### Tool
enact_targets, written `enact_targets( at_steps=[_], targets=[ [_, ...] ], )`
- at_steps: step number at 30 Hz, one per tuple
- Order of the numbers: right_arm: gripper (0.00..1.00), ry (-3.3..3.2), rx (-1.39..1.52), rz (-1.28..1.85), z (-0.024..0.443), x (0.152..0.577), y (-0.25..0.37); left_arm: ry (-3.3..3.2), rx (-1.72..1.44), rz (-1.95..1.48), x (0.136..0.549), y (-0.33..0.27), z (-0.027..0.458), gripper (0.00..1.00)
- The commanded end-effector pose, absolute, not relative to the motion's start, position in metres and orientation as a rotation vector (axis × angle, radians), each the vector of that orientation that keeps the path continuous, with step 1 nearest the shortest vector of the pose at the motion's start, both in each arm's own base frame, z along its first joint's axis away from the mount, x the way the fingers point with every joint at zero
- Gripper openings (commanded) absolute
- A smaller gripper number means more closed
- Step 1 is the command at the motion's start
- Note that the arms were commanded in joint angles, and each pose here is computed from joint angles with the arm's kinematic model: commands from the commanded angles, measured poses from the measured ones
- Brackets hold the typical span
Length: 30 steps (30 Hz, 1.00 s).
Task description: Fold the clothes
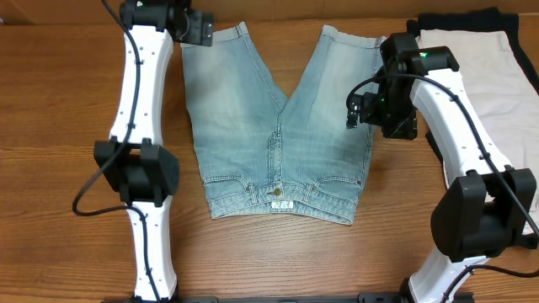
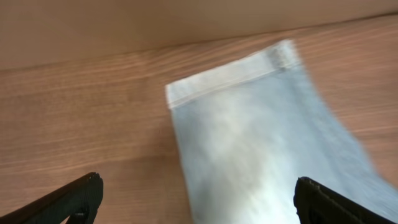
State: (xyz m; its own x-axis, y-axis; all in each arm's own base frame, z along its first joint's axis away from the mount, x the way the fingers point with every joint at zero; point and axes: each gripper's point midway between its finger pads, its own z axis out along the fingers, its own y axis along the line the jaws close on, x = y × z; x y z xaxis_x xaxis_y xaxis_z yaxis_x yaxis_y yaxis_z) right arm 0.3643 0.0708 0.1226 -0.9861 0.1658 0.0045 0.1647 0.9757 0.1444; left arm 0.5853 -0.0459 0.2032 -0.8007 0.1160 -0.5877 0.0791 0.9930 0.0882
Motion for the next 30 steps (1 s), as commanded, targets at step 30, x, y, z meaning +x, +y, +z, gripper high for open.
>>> enact_targets(
  at_steps=[30],
  targets=[
    [1.0,2.704,0.341,0.376,0.199,0.231,0.103,2.595,0.294,-0.057,0.426,-0.115,0.322,1.0]
  ],
)
